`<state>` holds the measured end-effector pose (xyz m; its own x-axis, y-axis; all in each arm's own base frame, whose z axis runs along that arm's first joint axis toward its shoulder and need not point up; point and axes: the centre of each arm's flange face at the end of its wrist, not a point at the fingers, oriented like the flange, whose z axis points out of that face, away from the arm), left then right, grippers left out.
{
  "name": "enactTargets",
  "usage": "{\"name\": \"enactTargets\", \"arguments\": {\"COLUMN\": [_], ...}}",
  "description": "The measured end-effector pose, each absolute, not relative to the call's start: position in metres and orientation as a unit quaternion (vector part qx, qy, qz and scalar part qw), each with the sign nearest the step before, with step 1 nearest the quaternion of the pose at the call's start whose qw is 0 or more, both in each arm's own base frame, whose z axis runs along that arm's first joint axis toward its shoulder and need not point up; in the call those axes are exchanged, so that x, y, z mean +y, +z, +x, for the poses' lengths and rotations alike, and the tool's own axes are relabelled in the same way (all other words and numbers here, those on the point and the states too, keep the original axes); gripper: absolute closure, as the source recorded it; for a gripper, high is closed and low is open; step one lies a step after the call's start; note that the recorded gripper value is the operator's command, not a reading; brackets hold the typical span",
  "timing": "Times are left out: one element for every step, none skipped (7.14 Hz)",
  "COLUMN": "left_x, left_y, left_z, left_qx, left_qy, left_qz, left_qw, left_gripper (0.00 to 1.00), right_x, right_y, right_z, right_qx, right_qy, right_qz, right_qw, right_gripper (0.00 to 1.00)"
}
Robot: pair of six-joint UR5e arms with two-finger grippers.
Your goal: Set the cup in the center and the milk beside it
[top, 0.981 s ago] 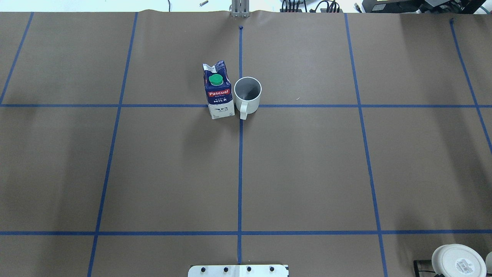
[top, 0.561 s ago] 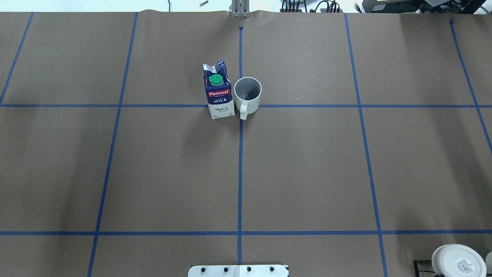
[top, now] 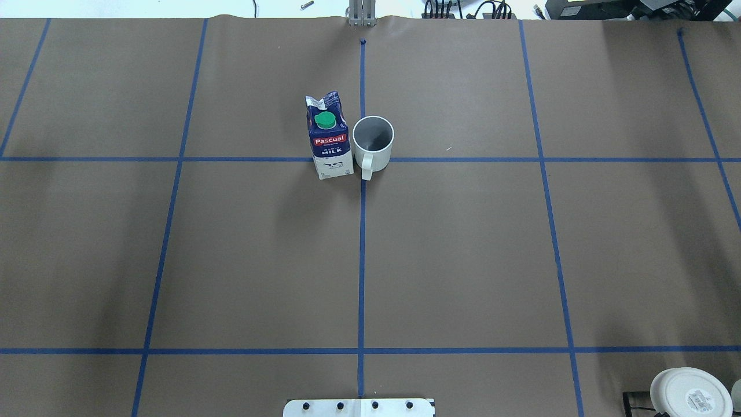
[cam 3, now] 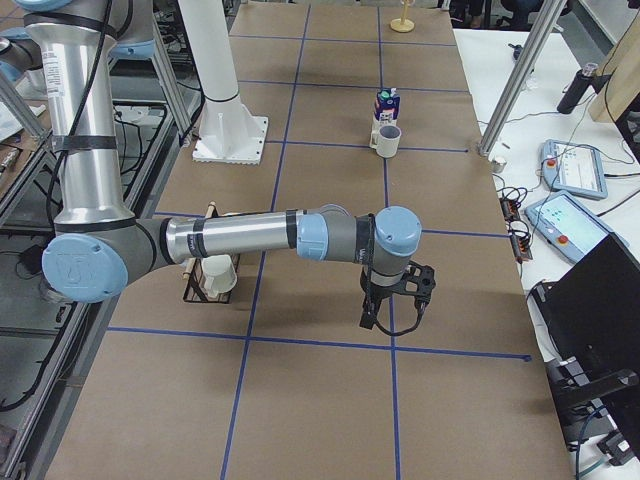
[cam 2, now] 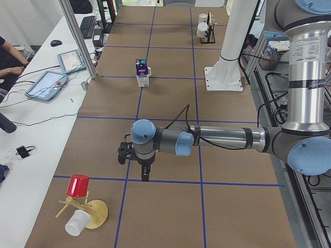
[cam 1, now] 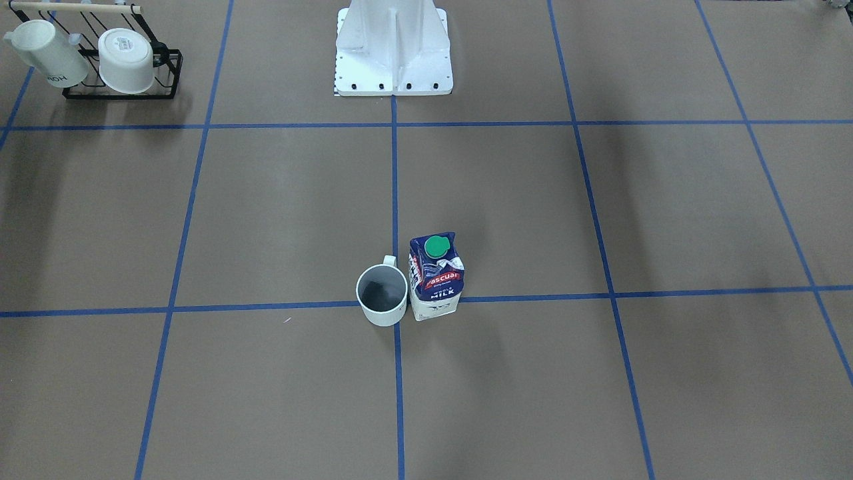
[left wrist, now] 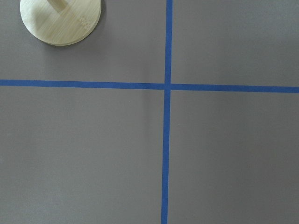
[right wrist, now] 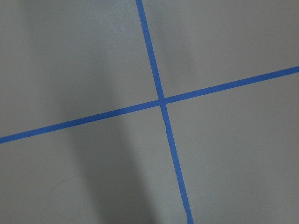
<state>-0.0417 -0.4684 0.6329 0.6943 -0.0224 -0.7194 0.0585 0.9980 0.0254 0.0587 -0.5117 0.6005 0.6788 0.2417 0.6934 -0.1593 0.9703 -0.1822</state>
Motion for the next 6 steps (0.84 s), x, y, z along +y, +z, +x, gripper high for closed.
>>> {"name": "enactTargets", "arguments": {"left_x": [-0.4684, -0.4685, -0.4687, -0.4687, -0.4687, -0.4687], "left_y": [0.6329, 0.6329, 0.6329, 0.6330, 0.6331, 0.6331], "left_z": [-0.0418, -0.0420, -0.0420, -0.0421, -0.0422, -0.0422], "left_qx": [0.390, 0.389, 0.388, 0.388, 0.387, 0.387], "left_qy": [-0.022, -0.022, -0.022, -0.022, -0.022, -0.022], "left_qz": [0.023, 0.023, 0.024, 0.024, 0.023, 0.024], "left_qw": [0.920, 0.921, 0.921, 0.921, 0.921, 0.921], "left_gripper": [0.02, 0.02, 0.02, 0.02, 0.02, 0.02], "right_x": [-0.5116, -0.5115, -0.5115, -0.5115, -0.5114, -0.5114], "right_y": [0.6007, 0.6009, 0.6012, 0.6016, 0.6022, 0.6029], "right_z": [0.0586, 0.0586, 0.0586, 0.0587, 0.0587, 0.0586], "right_qx": [-0.386, -0.386, -0.386, -0.385, -0.385, -0.386], "right_qy": [0.110, 0.110, 0.110, 0.110, 0.110, 0.111], "right_qz": [-0.054, -0.054, -0.054, -0.054, -0.055, -0.056], "right_qw": [0.914, 0.914, 0.914, 0.915, 0.915, 0.914], "right_gripper": [0.00, 0.00, 0.00, 0.00, 0.00, 0.00]}}
